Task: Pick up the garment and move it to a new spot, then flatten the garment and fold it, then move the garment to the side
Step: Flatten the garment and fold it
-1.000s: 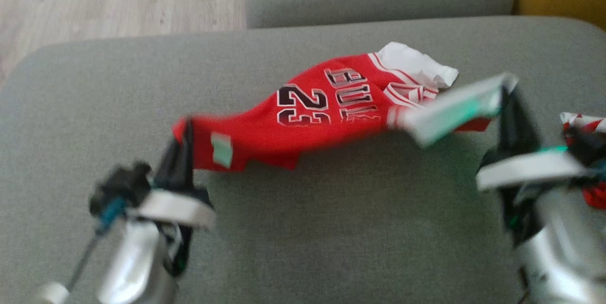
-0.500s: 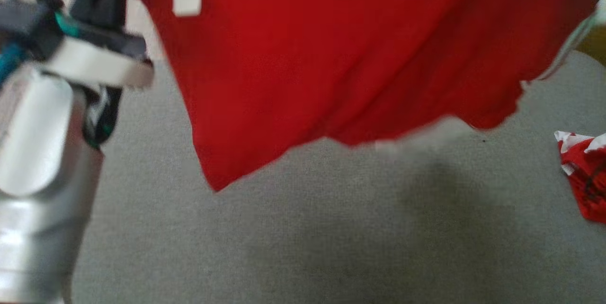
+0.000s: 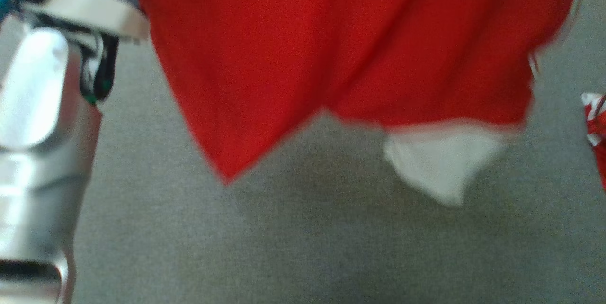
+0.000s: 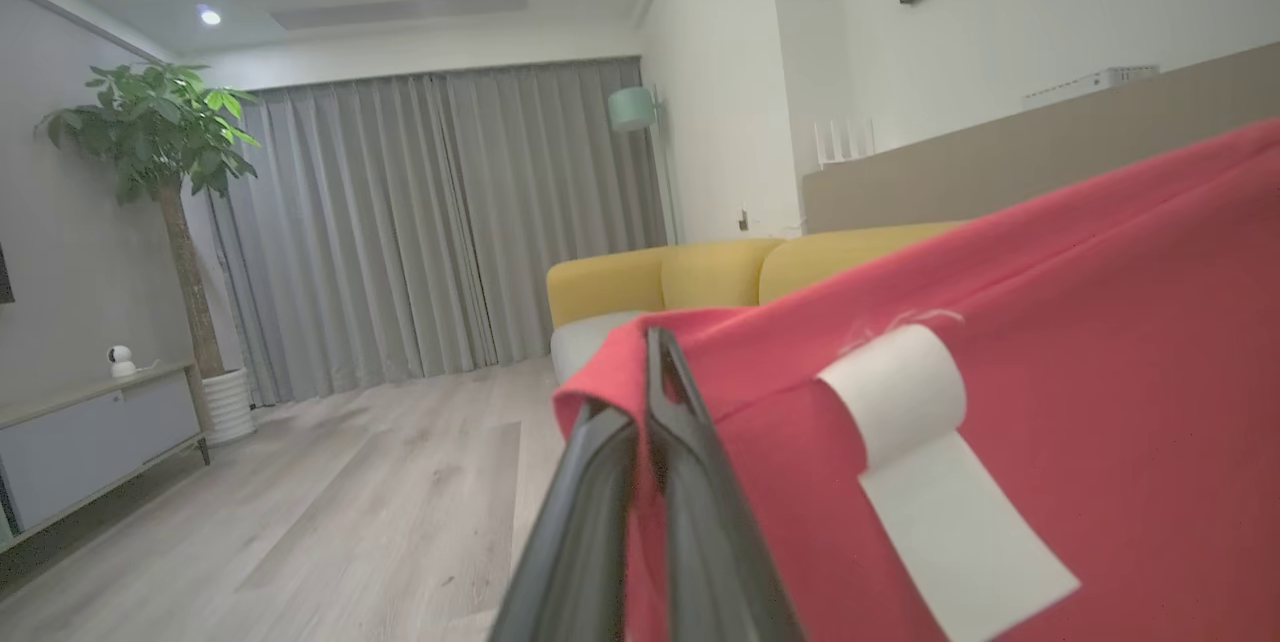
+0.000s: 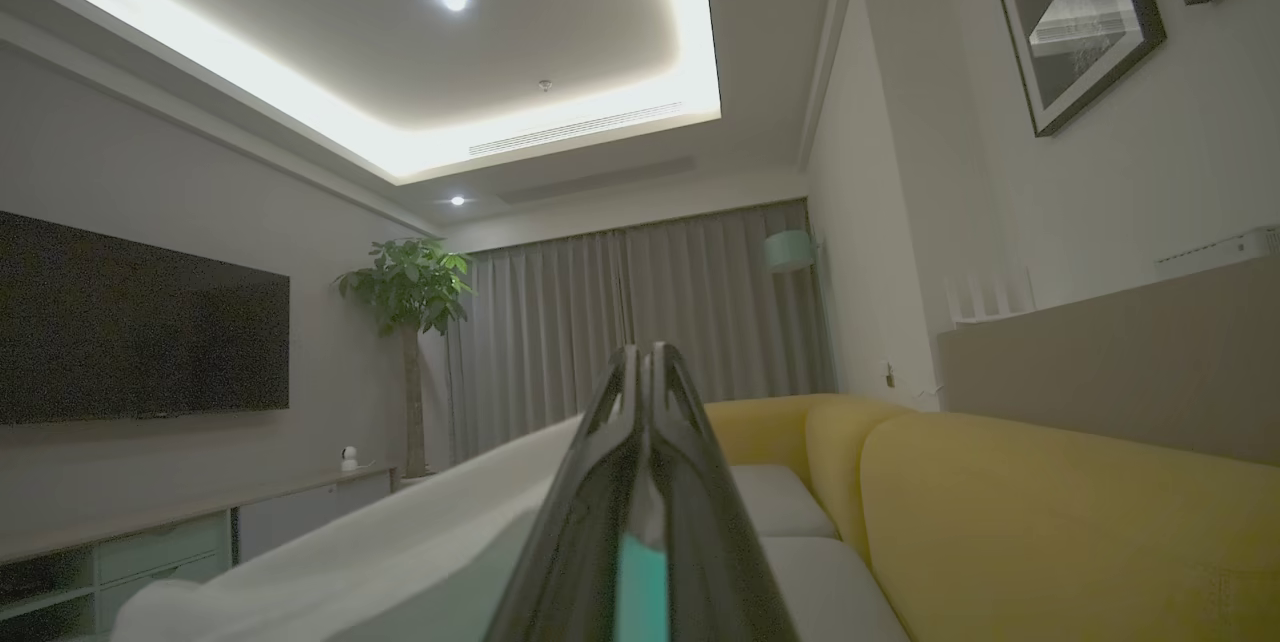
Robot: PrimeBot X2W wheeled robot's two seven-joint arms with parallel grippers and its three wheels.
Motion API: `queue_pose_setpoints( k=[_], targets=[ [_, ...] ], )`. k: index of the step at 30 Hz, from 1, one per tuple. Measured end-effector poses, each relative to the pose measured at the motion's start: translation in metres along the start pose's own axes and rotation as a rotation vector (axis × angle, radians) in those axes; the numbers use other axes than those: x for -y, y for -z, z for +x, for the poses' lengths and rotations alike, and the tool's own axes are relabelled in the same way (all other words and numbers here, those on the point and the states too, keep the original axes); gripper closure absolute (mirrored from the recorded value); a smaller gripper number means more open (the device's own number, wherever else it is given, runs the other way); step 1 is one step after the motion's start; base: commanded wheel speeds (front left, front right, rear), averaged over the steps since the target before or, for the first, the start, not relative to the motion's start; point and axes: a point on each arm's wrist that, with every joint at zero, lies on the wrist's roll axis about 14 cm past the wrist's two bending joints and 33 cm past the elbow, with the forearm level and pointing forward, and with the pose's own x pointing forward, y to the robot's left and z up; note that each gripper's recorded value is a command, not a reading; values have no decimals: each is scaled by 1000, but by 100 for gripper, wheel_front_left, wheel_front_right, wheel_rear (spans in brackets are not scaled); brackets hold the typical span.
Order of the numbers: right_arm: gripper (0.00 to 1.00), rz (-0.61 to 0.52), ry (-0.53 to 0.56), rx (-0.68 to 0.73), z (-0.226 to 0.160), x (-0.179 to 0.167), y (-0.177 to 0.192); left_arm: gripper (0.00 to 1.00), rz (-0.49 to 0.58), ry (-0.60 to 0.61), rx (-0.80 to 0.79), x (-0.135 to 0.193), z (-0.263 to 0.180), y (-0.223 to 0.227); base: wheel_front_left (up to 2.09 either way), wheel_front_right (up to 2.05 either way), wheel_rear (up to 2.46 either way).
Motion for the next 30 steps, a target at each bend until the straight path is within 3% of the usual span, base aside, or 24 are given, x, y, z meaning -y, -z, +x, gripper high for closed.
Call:
queue_pose_setpoints(
  k=[6, 12, 16, 22, 26, 30],
  targets=[
    [100, -47, 42, 103, 40, 24, -10, 100, 31, -23, 167, -6, 49, -18, 0, 0, 0],
    [100, -27, 93, -5, 12, 44, 29, 100, -47, -22, 86, 9, 52, 23, 0, 0, 0],
    [100, 50, 137, -179, -49, 50, 93, 100, -169, -53, -91, 22, 13, 97, 0, 0, 0],
    [100, 222, 270, -510, -198, 43, 188, 100, -368, -138, -384, 56, -89, 202, 0, 0, 0],
    [100, 313, 345, -659, -280, 26, 211, 100, -460, -182, -515, 80, -151, 235, 0, 0, 0],
    [100, 396, 395, -712, -324, 9, 212, 100, -494, -222, -543, 84, -182, 237, 0, 0, 0]
  ],
)
